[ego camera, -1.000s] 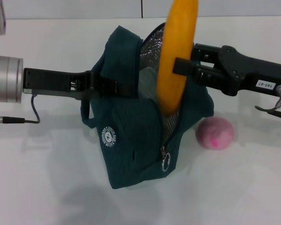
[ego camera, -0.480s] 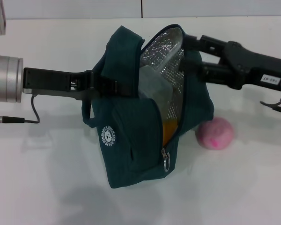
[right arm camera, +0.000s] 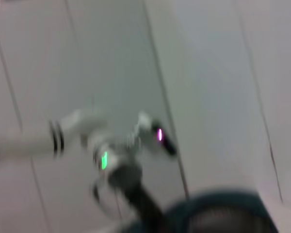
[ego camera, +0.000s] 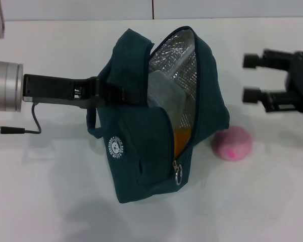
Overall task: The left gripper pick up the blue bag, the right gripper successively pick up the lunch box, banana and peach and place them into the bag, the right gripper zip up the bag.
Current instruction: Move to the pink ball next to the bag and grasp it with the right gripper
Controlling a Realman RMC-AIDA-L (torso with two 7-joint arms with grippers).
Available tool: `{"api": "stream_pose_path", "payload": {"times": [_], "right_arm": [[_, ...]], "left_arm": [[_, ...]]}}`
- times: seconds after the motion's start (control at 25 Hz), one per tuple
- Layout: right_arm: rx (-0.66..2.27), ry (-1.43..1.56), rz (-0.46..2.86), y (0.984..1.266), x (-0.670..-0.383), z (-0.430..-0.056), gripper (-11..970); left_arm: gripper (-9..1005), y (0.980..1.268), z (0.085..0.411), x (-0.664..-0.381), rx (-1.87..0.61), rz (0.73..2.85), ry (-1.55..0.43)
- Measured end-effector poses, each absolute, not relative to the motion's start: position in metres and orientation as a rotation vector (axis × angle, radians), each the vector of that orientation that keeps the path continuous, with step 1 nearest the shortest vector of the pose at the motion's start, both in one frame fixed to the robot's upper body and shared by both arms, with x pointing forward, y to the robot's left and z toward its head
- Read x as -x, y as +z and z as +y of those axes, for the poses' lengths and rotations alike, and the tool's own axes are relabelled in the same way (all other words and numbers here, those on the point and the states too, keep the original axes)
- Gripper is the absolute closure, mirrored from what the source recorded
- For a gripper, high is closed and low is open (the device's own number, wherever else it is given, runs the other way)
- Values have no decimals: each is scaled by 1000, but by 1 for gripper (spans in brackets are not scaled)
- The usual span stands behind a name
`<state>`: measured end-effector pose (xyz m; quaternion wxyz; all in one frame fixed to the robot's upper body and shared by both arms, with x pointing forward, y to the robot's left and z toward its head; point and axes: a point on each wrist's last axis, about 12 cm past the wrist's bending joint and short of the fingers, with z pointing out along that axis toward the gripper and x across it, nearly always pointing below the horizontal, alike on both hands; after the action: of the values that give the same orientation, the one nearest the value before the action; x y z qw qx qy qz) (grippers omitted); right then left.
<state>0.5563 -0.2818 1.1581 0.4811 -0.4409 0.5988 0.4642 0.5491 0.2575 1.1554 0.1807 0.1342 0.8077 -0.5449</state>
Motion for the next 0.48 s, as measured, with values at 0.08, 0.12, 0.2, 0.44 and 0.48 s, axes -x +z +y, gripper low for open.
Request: {"api": "stream_pose_path", "payload": {"times": [0.08,0.12,0.2,0.44,0.48], "right_arm": [[1165,1057,1527,1159,-557,-295,115],[1186,1033,1550,1159,-557,-299,115],[1215,987,1602,1160,-558,-310,116],[1211,883,1750,1151,-560,-324,117],[1209,867,1771,1147,-560,-324,118]], "left_arm": [[965,1155,258,-549,-378,2282,-1539],[965,1155,258,-549,-378,2283,-1538],[965,1155,258,-549,-378,2283,-1537],[965,1154,259,-548,-374,2287,-1535],[964,1154,259,-548,-373,2288,-1534]]}}
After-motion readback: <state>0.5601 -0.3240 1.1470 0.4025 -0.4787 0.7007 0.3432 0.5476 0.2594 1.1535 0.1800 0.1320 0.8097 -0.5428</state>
